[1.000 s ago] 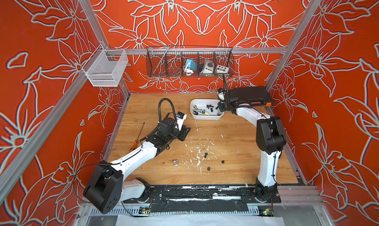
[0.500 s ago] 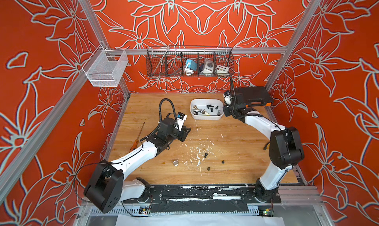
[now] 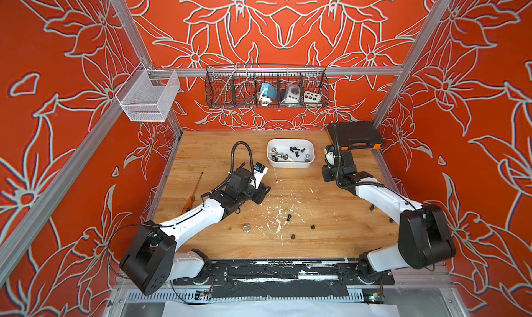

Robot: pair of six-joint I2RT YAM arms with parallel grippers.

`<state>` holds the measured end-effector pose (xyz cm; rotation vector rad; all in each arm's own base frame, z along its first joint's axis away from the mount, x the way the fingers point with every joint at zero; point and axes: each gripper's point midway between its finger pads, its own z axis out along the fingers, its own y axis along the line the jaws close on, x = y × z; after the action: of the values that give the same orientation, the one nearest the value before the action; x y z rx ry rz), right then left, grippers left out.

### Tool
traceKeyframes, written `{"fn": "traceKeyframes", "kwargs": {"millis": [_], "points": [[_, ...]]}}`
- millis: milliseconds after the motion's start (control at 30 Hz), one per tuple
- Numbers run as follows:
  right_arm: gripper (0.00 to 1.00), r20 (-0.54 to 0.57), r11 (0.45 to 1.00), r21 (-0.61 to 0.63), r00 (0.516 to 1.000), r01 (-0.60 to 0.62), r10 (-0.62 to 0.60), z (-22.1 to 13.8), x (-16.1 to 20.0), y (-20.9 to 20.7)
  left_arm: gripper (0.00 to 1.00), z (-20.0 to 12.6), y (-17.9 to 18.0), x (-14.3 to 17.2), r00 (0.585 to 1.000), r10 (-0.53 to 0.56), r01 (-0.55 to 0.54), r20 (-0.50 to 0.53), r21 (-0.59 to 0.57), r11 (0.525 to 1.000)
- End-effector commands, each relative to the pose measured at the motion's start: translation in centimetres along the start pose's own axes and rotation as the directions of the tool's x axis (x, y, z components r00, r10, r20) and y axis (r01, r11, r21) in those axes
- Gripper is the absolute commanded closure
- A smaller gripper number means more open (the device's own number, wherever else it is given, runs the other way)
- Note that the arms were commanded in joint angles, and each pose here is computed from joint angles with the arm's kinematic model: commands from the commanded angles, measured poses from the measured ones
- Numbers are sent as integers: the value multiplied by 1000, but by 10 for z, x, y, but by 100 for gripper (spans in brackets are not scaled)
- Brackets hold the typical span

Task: Put the chess pieces into the storage box
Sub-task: Pick up the chess piece at the center of the board.

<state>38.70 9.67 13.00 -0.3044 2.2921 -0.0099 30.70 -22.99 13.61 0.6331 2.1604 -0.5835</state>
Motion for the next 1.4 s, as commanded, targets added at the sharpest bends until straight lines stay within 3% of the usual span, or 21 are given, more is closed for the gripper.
{"fn": "traceKeyframes", "kwargs": {"millis": [0, 300, 600, 967, 1367], "points": [[64, -14, 999, 22, 999, -47, 48, -9, 14, -4, 62, 9, -13, 10, 997, 45, -45, -61, 16, 999], [63, -28, 997, 43, 997, -65, 66, -24, 37, -9, 61, 35, -62, 40, 981, 90, -76, -174, 88, 993], [61, -46, 997, 37, 996, -69, 70, -27, 47, -8, 59, 61, -95, 67, 952, 99, -80, -290, 75, 994], [60, -52, 998, 23, 997, -62, 63, -28, 51, -6, 58, 80, -99, 86, 922, 75, -82, -380, -2, 997], [60, -79, 999, 15, 995, -52, 53, -24, 54, -6, 60, 91, -95, 95, 911, 34, -56, -412, -42, 998]]}}
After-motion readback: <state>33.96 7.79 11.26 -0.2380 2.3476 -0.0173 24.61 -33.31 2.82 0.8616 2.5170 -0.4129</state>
